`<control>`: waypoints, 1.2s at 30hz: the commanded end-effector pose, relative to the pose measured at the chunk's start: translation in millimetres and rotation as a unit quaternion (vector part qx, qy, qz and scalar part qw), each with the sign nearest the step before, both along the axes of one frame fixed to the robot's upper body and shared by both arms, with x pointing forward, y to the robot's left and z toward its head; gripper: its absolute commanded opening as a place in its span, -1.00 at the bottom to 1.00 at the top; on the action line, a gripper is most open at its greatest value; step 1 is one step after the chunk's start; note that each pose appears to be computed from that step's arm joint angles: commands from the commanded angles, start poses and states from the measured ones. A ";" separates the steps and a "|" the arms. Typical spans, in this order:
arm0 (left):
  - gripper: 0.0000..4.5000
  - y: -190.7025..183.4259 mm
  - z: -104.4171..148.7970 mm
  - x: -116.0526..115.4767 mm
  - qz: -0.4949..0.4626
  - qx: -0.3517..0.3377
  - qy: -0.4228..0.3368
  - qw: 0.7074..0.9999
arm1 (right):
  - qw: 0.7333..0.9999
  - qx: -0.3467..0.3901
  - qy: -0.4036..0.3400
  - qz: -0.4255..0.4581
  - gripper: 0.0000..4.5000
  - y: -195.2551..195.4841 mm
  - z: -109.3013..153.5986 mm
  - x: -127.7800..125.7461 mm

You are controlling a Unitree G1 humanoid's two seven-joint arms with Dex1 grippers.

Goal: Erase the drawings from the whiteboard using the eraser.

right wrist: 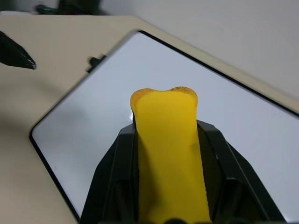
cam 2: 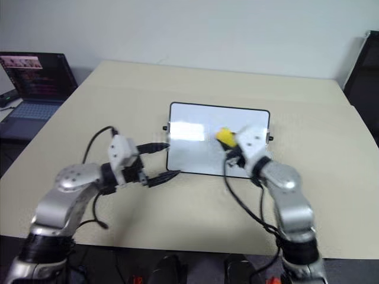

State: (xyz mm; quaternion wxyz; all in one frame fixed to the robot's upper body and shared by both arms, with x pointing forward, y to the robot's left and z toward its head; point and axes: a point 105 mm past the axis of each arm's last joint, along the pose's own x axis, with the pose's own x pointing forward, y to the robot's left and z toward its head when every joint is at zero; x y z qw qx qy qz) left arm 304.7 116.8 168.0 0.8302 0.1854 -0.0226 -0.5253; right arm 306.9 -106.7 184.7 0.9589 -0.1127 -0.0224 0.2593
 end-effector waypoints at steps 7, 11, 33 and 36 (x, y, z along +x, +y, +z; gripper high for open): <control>1.00 -93.3 12.4 -0.7 -0.192 0.039 -0.005 0.981 | 0.970 0.037 0.087 -0.226 -0.42 -84.8 -27.2 -15.7; 1.00 -119.9 15.9 -0.2 -0.230 0.052 -0.003 0.972 | 0.961 0.038 0.124 -0.244 -0.42 -95.9 -45.5 -11.5; 1.00 -136.4 -2.2 -1.9 -0.236 0.091 -0.014 0.967 | 0.931 0.081 0.116 -0.335 0.97 -150.7 -62.7 25.0; 1.00 -118.6 4.1 7.7 -0.191 0.063 -0.005 0.980 | 0.942 0.074 0.074 -0.319 0.97 -145.0 -40.4 21.7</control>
